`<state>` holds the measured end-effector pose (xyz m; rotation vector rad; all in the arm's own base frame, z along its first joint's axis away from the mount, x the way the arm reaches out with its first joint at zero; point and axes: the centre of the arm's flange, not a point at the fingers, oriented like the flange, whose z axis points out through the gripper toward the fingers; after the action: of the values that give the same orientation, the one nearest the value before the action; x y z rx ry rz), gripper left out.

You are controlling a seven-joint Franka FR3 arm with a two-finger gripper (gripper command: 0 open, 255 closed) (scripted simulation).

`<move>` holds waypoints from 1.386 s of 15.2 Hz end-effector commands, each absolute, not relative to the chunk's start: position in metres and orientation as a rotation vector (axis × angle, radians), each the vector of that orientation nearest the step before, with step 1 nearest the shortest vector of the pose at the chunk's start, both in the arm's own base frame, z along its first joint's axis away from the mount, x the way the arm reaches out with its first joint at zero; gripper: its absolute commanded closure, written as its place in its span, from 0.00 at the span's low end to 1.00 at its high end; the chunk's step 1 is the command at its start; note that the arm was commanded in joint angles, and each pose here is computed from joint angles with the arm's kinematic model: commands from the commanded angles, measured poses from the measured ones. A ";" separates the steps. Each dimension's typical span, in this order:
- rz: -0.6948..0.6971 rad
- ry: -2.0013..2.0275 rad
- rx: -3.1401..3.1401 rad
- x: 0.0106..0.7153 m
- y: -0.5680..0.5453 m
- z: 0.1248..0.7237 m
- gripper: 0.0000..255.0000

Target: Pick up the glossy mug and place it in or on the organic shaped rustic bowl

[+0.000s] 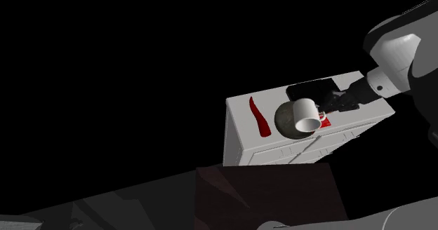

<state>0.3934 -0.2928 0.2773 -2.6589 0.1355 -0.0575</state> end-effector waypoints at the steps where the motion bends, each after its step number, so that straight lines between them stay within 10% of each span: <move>1: -0.058 0.135 -2.659 0.394 -0.293 0.276 1.00; 5: -0.058 0.135 -2.659 0.394 -0.293 0.276 1.00; 6: -0.058 0.135 -2.659 0.394 -0.293 0.276 0.00; 21: -0.058 0.135 -2.659 0.391 -0.316 0.321 0.00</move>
<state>0.3904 -0.3156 0.3204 -2.6592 0.1354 -0.0583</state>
